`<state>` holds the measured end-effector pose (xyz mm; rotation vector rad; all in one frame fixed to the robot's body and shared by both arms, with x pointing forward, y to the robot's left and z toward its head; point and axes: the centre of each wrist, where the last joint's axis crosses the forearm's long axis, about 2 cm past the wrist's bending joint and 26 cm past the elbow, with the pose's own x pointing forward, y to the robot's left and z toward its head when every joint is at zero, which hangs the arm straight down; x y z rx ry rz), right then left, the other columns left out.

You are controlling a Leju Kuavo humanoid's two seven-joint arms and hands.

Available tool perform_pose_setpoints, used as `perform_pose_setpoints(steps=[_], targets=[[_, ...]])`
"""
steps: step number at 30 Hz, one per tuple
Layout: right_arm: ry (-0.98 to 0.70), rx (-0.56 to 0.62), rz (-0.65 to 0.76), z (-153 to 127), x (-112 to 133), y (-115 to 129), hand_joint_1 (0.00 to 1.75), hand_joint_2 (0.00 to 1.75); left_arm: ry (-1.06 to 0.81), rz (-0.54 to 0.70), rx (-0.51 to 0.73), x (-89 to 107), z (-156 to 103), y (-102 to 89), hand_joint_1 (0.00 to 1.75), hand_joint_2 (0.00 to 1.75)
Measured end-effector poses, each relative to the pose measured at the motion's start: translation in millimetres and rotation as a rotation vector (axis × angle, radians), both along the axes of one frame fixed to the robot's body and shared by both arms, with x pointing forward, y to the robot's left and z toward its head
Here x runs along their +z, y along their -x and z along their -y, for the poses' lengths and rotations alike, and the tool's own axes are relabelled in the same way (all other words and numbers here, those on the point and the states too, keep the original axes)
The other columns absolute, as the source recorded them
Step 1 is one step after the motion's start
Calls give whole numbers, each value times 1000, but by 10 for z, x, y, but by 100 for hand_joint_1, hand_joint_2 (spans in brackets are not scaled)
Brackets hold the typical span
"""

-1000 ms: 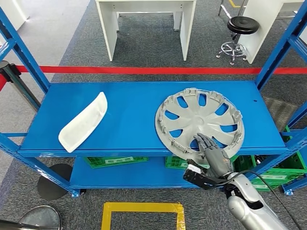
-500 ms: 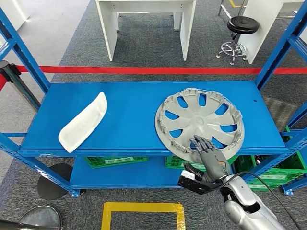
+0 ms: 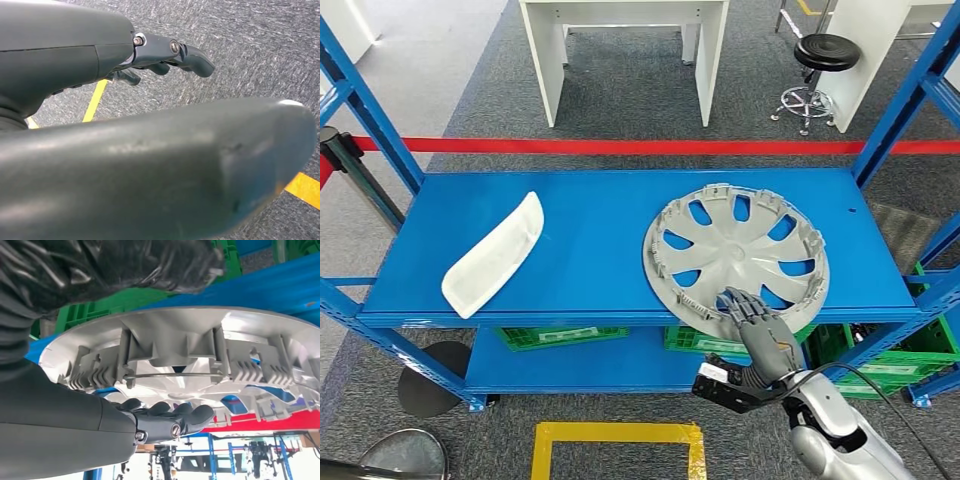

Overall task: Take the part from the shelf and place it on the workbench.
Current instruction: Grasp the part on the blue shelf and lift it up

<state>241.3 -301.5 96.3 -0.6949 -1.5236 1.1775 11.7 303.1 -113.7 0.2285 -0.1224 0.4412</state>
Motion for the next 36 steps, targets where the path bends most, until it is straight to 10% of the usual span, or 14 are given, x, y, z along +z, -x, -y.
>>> perform_pose_setpoints(steps=[36], targets=[[259, -215, 106, 333, -122, 102, 0, 175, 2, -10, -29, 0, 8, -5, 0, 0]])
